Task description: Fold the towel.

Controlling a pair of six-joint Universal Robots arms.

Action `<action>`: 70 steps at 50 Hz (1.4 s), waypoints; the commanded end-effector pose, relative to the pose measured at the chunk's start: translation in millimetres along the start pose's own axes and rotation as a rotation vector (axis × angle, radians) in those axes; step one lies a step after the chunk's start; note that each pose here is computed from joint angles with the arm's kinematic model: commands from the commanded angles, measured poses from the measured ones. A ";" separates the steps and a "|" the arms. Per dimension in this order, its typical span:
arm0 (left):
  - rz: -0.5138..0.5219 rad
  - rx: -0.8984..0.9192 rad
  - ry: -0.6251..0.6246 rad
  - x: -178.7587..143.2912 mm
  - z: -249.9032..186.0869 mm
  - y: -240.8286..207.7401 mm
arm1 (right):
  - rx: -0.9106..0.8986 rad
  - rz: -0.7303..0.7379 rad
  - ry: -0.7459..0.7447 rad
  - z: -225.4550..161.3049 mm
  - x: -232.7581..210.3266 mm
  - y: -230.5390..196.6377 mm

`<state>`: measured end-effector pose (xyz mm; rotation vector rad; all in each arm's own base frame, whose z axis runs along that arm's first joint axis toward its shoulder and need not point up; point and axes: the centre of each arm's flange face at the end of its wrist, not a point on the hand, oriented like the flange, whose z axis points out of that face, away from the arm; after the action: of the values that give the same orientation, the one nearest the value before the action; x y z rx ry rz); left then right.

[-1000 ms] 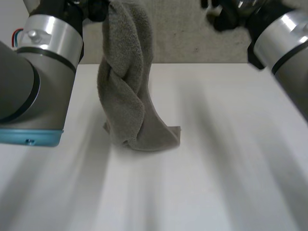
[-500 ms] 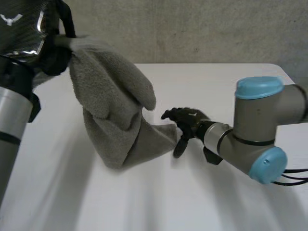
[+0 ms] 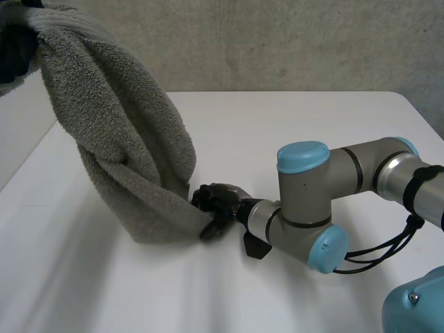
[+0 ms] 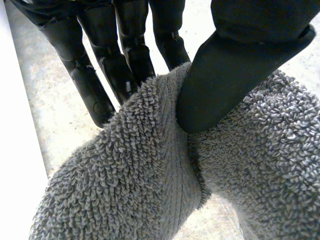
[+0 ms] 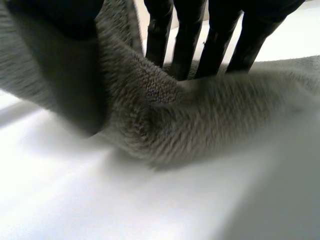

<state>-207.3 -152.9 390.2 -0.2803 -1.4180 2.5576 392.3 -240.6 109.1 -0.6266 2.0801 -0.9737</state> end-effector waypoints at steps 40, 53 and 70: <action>-0.133 -0.616 -0.013 38.0 -3.0 238.9 | 0.095 -0.881 0.380 -104.0 53.7 -78.7; -0.096 -0.786 -0.014 26.0 -41.9 223.5 | -0.197 -0.914 0.256 -135.5 38.0 -36.7; 0.071 -0.566 0.089 29.4 -16.1 164.5 | 0.224 -0.581 0.446 -172.5 58.1 -111.4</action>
<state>-238.7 -215.3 218.9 -0.4805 -2.2128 2.0027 250.2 -246.3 228.2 -1.3805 2.1453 -1.6541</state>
